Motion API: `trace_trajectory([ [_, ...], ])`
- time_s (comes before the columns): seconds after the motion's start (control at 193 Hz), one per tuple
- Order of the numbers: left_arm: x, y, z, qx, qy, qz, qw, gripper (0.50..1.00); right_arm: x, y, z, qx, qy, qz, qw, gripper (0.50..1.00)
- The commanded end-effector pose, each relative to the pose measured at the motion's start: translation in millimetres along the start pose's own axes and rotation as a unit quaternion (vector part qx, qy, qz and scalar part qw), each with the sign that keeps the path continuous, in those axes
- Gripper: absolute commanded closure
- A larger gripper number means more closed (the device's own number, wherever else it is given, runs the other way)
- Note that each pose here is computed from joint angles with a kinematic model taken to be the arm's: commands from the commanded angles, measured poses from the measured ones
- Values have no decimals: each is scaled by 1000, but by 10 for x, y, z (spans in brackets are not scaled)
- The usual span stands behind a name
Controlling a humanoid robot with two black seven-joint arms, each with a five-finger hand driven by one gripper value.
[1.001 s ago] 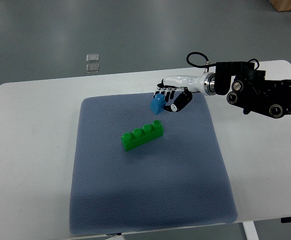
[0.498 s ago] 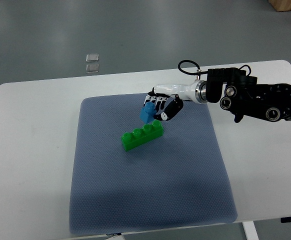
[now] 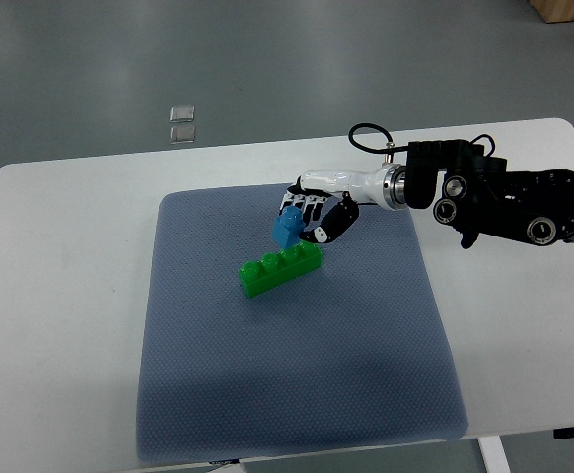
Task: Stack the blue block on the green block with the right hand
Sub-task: 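Lower the blue block onto the green block's studs with the right hand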
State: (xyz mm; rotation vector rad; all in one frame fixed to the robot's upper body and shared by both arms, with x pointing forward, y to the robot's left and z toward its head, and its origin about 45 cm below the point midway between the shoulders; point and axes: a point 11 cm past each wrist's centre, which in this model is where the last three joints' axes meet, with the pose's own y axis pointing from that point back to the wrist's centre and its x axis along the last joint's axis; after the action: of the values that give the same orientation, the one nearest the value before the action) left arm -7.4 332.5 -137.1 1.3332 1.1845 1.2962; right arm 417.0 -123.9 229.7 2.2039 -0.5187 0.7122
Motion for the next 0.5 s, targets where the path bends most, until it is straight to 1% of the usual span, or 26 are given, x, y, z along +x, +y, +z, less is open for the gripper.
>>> trace_trajectory([
  [0.0,0,0,3,0,0,0,1000,500,-42,-15,18,-3,4,-2,1000,869],
  [0.363,0,0,3,0,0,0,1000,500,-72,-41,33,-4,4,1,1000,869],
  [0.493,0,0,2,0,-1,0,1000,500,-180,-83,80,-10,4,-6,1000,869],
])
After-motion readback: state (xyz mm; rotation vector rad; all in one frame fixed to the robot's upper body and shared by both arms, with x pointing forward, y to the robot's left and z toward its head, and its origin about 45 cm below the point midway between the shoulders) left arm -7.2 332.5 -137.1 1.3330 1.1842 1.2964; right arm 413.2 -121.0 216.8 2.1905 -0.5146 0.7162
